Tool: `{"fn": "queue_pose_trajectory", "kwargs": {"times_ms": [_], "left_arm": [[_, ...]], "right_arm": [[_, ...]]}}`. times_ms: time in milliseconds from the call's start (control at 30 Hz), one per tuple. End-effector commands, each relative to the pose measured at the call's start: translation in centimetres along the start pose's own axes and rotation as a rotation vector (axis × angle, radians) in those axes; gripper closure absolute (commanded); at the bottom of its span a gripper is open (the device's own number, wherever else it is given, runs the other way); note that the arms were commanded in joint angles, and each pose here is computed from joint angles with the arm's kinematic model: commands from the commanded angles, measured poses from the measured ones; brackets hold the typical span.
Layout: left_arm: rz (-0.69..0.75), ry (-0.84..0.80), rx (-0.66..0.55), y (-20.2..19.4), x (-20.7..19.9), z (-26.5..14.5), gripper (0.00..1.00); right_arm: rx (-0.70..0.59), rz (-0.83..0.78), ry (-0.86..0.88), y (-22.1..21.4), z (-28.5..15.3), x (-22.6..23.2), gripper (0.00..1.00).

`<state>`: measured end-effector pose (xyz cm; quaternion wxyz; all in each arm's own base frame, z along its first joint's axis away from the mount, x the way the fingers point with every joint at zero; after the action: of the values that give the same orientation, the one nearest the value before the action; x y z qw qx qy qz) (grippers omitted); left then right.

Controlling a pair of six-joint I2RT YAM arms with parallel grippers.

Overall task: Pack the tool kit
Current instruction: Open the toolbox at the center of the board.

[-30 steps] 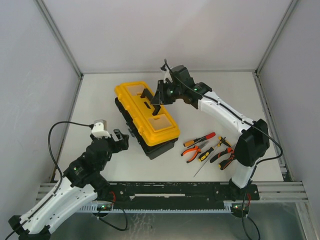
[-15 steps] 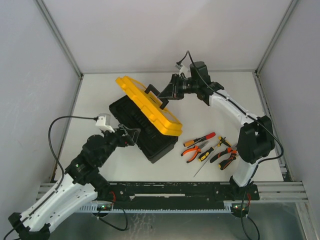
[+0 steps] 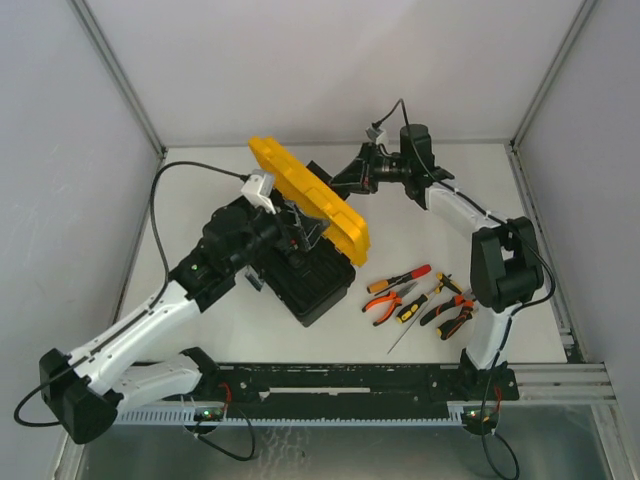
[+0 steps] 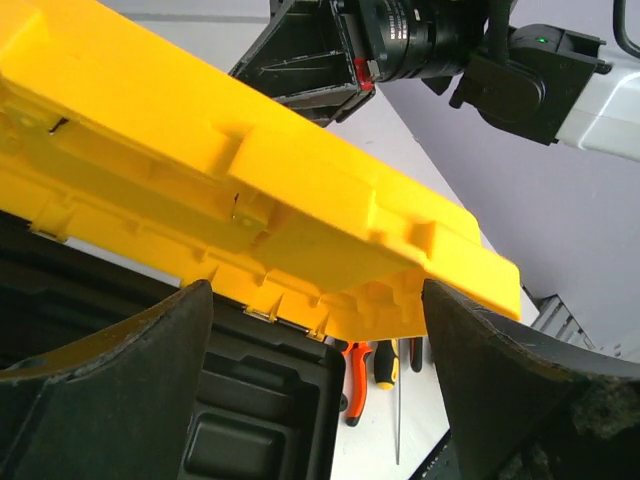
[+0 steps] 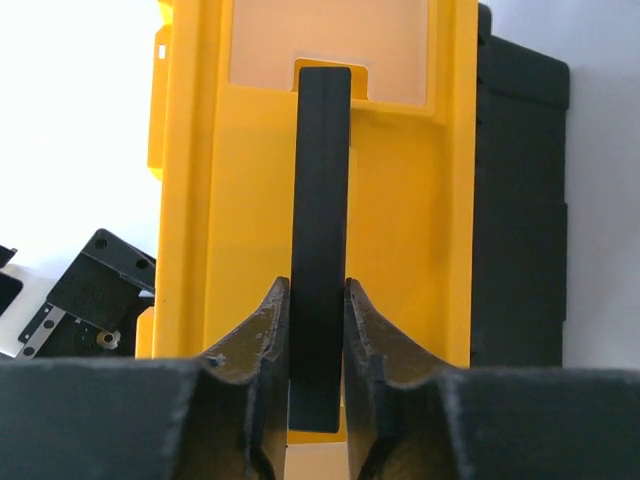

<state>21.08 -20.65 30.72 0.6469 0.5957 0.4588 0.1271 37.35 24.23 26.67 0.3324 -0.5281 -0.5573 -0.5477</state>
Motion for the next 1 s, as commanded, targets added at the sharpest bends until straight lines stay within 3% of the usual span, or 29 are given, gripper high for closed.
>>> {"fn": "queue_pose_trajectory", "kwargs": {"times_ms": [0, 67, 367, 467, 800, 967], "left_arm": [[0.032, -0.096, -0.056, 2.5, -1.7, 0.7, 0.11], [0.031, -0.071, -0.051, 2.0, -1.2, 0.5, 0.11], [0.043, 0.245, -0.076, -0.3, 3.4, -3.7, 0.07], [0.028, 0.341, -0.097, -1.1, 4.7, -5.6, 0.05], [-0.068, 0.492, -0.071, -5.6, 7.8, -9.0, 0.03], [-0.096, 0.514, -0.065, -6.8, 8.4, -9.4, 0.03]], "right_arm": [[-0.053, -0.151, 0.072, 1.7, -1.6, 2.1, 0.78], [-0.07, -0.148, 0.032, 2.0, -2.1, 1.4, 0.64], [-0.175, -0.189, -0.102, 3.2, -4.9, 0.2, 0.3], [-0.219, -0.199, -0.141, 4.0, -6.4, 0.0, 0.13], [-0.372, -0.252, -0.406, 4.6, -12.5, -0.4, 0.1], [-0.347, -0.392, -0.517, 1.8, -12.6, 1.7, 0.13]]}}
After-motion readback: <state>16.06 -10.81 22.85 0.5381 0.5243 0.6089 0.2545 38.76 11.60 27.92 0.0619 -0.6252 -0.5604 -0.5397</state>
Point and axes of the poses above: each gripper's point midway between its finger pads, its own z axis out along the fingers, its own x axis along the line the jaws close on, y = z × x, the point moved 7 cm from there along -z, back along the fingers, and after that the axes turned 3 degrees about z, right-handed, at the moved point
